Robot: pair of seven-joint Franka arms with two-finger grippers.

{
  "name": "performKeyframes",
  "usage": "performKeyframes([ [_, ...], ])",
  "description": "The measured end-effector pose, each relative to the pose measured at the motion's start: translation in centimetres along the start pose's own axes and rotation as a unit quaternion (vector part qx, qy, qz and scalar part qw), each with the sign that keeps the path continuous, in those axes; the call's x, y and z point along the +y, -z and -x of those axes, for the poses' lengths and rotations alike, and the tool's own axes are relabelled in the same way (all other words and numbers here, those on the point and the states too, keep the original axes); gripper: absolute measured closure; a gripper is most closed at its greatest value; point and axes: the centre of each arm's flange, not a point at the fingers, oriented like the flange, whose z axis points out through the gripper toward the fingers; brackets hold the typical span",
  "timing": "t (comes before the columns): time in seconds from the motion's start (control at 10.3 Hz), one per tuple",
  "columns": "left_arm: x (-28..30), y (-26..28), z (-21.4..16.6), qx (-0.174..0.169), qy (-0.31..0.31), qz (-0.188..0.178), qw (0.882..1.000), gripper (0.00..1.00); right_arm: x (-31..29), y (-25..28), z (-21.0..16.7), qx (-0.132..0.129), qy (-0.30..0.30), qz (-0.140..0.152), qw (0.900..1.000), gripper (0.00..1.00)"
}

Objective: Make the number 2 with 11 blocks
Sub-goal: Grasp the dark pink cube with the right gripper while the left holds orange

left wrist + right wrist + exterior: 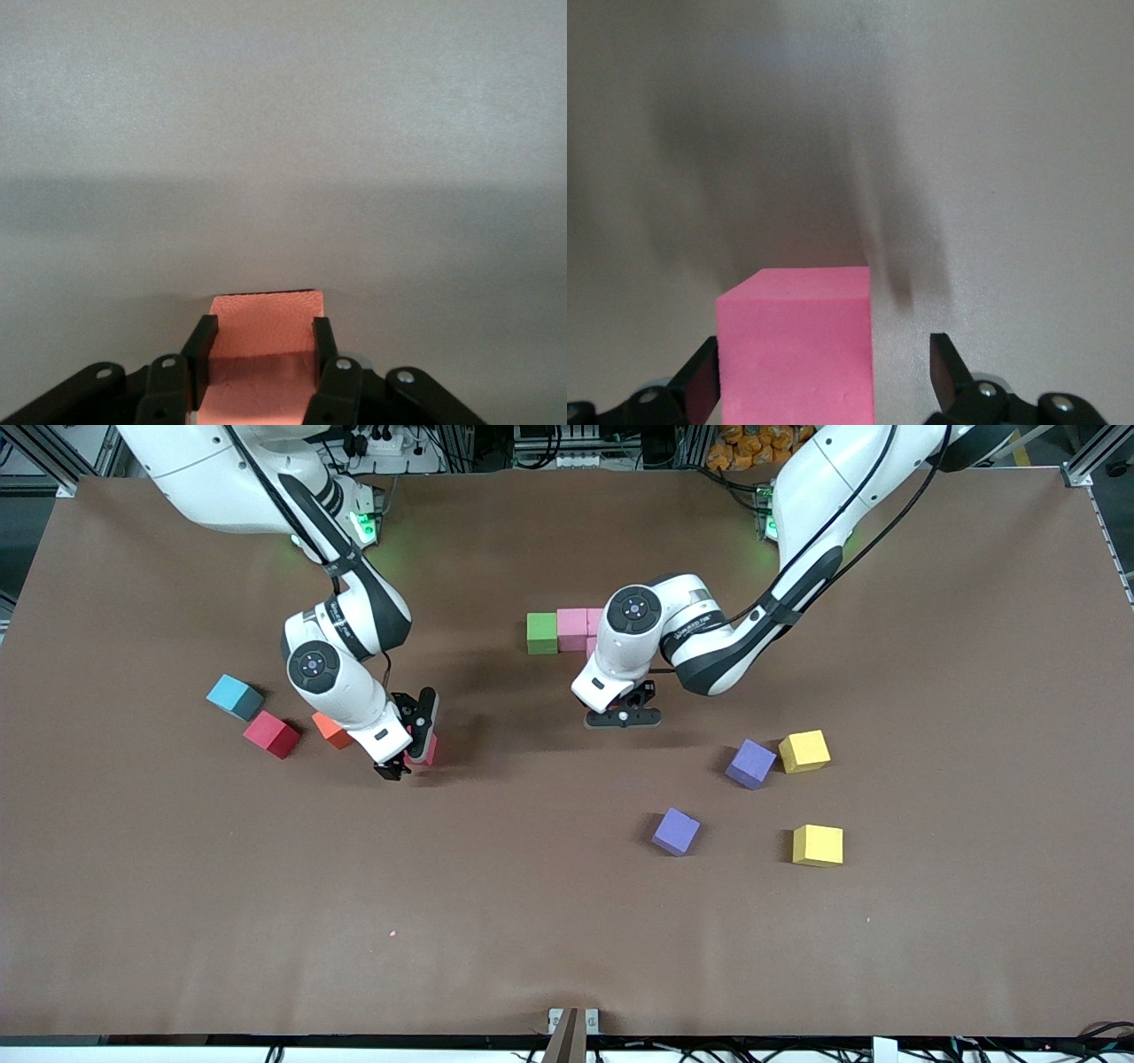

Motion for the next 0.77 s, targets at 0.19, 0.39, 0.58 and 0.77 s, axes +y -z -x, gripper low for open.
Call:
performKeyframes([
  [0.19,0.03,-0.28,0.12,-0.003,-0.001,-0.001,1.0,0.52,-0.01,0.0,-0.03,0.0,0.001,0.0,1.0,0.07],
  [0.39,0.21,-0.3,0.32,-0.003,-0.003,-0.001,1.0,0.52,-0.02,0.0,-0.04,0.0,0.001,0.0,1.0,0.13],
  [0.58,0.39,-0.33,0.55,-0.003,0.0,-0.001,1.0,0.52,-0.05,-0.03,-0.02,0.0,0.001,-0.001,1.0,0.29],
  [0.77,0.6,-0.37,0.82,-0.003,0.002,-0.002,1.0,0.52,-0.02,0.06,-0.04,0.0,0.0,0.0,1.0,0.41],
])
